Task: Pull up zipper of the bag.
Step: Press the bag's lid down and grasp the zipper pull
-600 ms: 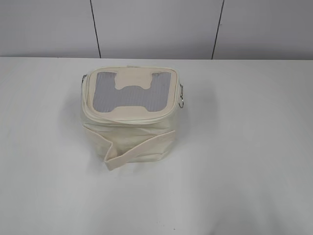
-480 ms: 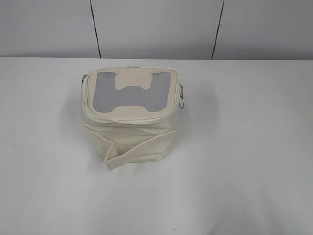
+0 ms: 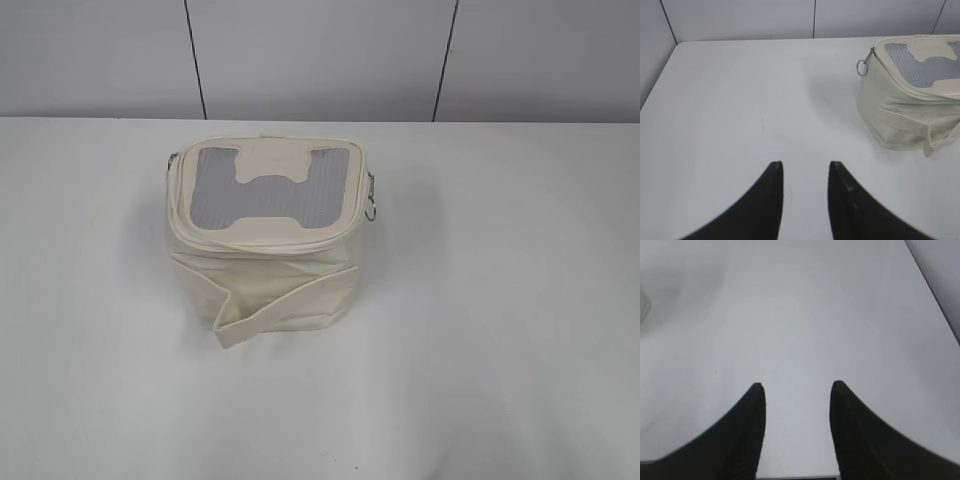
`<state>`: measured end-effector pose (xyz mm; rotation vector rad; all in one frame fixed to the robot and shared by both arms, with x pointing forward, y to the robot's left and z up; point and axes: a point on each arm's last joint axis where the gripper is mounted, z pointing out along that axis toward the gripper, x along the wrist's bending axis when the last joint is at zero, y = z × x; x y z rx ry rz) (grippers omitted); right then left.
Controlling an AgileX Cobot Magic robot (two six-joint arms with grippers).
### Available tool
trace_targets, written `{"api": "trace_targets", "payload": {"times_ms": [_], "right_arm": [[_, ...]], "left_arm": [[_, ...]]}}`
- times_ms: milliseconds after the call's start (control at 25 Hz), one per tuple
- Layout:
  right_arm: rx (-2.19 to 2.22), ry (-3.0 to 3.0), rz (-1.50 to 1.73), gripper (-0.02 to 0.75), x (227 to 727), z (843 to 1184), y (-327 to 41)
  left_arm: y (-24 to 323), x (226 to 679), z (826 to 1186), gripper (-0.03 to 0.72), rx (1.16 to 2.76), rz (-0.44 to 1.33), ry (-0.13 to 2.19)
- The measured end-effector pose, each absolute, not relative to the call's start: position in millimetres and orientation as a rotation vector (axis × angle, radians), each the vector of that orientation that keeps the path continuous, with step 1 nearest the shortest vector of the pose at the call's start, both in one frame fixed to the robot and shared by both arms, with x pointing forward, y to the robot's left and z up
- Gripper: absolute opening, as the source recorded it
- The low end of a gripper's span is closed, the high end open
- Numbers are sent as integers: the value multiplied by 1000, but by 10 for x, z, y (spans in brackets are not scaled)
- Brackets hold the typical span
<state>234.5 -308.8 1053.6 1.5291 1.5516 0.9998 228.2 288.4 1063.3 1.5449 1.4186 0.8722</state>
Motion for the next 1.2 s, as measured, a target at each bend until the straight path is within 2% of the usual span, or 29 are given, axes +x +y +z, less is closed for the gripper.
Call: {"api": "trace_targets", "payload": {"times_ms": [480,680,800,960,1200], "right_arm": [[1530,1565,1027,344,2343,10536,-3065],[1391,1729,1196,344,2525,10762,-2844],[1296,1867,1286,344,2923,10920,-2651],[1209,2046,1290,344,3716,11018,-2430],[1055,2333,1280,344,5096,10906,-1898]], "left_arm": [[2884,2282,10633,237,1545,872,1419],[2884,2282,10633,237,1545,872,1419],[2880,2282,10633,237,1544,866,1416],[2873,2282,10634,237,1542,857,1413],[2871,2282,10635,237,1540,855,1411]]}}
